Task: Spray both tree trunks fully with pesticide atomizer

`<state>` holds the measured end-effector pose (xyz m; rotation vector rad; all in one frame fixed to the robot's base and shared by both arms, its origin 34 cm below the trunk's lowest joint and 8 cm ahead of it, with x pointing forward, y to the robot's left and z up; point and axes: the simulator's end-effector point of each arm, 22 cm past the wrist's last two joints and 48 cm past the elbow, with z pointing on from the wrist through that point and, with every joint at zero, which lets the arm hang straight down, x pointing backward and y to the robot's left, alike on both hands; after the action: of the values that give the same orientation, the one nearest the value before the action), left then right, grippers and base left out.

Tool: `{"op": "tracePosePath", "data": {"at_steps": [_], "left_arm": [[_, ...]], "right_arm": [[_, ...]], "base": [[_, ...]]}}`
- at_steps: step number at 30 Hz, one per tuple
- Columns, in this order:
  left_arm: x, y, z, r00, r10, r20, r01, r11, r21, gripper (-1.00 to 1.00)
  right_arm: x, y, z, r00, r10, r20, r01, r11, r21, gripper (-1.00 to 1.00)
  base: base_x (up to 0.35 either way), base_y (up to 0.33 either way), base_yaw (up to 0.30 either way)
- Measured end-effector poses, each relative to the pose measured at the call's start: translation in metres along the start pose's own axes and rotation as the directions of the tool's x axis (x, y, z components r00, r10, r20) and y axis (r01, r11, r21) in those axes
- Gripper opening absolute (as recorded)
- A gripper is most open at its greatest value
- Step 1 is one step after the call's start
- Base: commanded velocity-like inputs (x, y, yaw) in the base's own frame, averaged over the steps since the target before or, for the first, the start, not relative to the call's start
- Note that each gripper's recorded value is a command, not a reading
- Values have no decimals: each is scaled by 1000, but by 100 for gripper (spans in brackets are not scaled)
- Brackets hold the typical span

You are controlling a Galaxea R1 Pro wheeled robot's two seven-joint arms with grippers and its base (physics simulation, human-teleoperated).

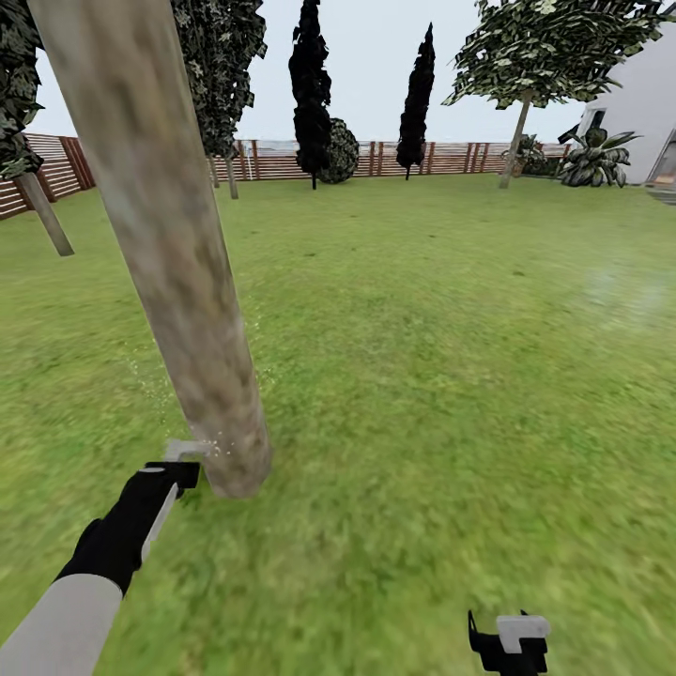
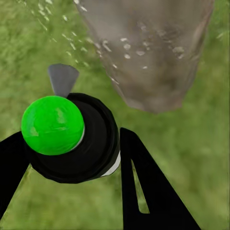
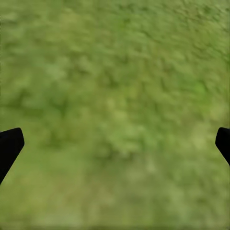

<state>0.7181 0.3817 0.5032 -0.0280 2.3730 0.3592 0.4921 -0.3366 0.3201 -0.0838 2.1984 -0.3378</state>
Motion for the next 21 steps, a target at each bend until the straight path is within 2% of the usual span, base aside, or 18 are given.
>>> {"op": "tracePosePath", "data": {"at_steps": [1, 2, 5, 7, 11, 16, 17, 21], "left_arm": [[-5, 8, 1, 1000, -5, 5, 5, 1000, -7, -100], [-7, 7, 0, 1000, -9, 6, 9, 1000, -2, -100], [-9, -23, -2, 1000, 5, 10, -5, 999, 43, -100], [-11, -31, -4, 1000, 19, 14, -19, 998, 52, -100], [-24, -7, -2, 999, 34, 28, -36, 997, 70, -100], [-40, -29, -11, 998, 25, 53, -31, 993, 118, -100], [-43, -23, -16, 999, 28, 36, -32, 993, 110, -100], [-57, 0, -23, 998, 30, 48, -33, 996, 77, -100]], "right_arm": [[0, 0, 0, 1000, 0, 0, 0, 1000, 0, 100], [0, 0, 0, 1000, 0, 0, 0, 1000, 0, 100], [0, 0, 0, 1000, 0, 0, 0, 1000, 1, 100], [0, 0, 0, 1000, 0, 0, 0, 1000, 0, 100], [0, 0, 0, 1000, 0, 0, 0, 1000, 1, 100], [0, -1, 0, 1000, 0, 0, 0, 1000, 1, 100], [0, 0, 0, 1000, 0, 1, 0, 1000, 1, 100], [0, -1, 0, 1000, -1, 1, 1, 1000, 1, 100]], "base": [[0, 0, 0], [0, 0, 0], [0, 0, 0], [0, 0, 0], [0, 0, 0], [0, 0, 0], [0, 0, 0], [0, 0, 0]]}}
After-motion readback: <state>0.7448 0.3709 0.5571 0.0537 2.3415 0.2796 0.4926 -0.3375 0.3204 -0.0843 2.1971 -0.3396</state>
